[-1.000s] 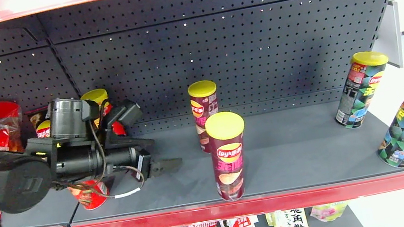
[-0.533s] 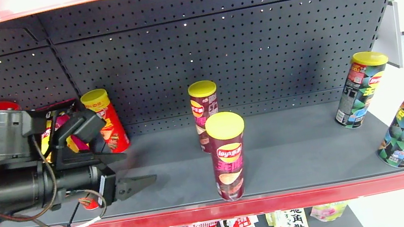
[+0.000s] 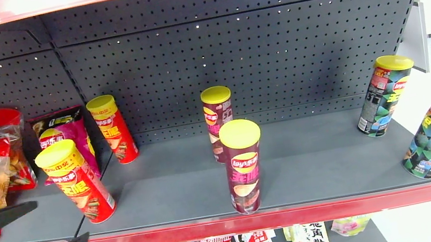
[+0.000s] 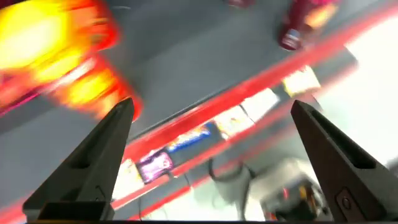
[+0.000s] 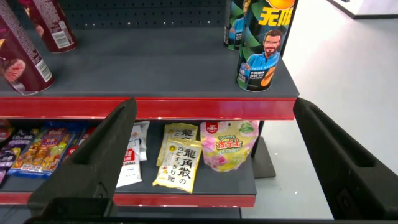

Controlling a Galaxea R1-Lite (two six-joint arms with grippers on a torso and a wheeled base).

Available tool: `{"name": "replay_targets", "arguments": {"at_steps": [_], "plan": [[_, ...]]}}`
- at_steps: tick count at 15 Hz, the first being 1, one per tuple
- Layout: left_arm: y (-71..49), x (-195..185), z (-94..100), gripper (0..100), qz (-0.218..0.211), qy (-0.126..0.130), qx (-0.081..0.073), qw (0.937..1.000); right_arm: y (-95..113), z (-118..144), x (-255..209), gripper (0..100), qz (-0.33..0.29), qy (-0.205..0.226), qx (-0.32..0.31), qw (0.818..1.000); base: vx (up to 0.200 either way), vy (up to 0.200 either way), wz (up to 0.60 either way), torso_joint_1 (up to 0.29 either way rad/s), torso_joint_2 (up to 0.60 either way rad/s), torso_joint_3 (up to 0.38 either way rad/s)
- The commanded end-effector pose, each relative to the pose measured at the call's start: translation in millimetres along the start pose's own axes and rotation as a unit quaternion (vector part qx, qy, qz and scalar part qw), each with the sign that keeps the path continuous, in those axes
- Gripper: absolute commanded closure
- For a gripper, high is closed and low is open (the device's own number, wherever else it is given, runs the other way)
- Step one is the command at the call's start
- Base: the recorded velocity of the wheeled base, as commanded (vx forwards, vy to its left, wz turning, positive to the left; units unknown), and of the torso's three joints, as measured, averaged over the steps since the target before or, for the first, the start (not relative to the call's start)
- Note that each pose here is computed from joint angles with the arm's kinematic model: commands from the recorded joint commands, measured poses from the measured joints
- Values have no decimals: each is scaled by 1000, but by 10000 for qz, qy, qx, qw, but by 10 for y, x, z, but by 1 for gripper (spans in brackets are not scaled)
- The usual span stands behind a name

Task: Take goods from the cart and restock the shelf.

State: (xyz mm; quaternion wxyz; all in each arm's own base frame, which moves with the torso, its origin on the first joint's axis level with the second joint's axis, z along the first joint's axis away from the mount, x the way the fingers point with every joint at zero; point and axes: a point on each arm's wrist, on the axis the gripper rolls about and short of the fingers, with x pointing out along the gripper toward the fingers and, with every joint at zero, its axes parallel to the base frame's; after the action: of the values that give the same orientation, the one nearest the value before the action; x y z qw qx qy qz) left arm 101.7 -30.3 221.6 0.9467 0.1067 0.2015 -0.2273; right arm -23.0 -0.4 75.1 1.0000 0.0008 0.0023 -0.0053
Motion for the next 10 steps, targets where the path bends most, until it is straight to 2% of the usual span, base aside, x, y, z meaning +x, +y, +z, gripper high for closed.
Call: {"name": "replay_targets", "arguments": {"at_steps": [1, 2, 3, 4, 6, 8, 10], "plan": [[-201, -749, -478, 0, 789, -1211, -608, 9876, 0, 0, 1, 0, -1, 7, -1, 10000, 0, 0, 0, 0, 0, 0], [-235, -851, -613, 0, 1016, -1447, -637, 9822, 0, 0, 1, 0, -1, 7, -1, 10000, 0, 0, 0, 0, 0, 0], [-263, -953, -693, 0, 1099, -1706, -657, 9770, 0, 0, 1, 0, -1, 7, -1, 10000, 0, 0, 0, 0, 0, 0], [-303, -1045, -825, 0, 1065, -1838, -724, 9745, 0, 0, 1, 0, -1, 7, -1, 10000, 0, 0, 0, 0, 0, 0], [-360, -1137, -1029, 0, 1027, -1850, -723, 9747, 0, 0, 1, 0, -1, 7, -1, 10000, 0, 0, 0, 0, 0, 0], [-370, -1159, -1075, 0, 1048, -1895, -832, 9727, 0, 0, 1, 0, -1, 7, -1, 10000, 0, 0, 0, 0, 0, 0], [-373, -1119, -1110, 0, 1043, -1804, -747, 9752, 0, 0, 1, 0, -1, 7, -1, 10000, 0, 0, 0, 0, 0, 0]]}}
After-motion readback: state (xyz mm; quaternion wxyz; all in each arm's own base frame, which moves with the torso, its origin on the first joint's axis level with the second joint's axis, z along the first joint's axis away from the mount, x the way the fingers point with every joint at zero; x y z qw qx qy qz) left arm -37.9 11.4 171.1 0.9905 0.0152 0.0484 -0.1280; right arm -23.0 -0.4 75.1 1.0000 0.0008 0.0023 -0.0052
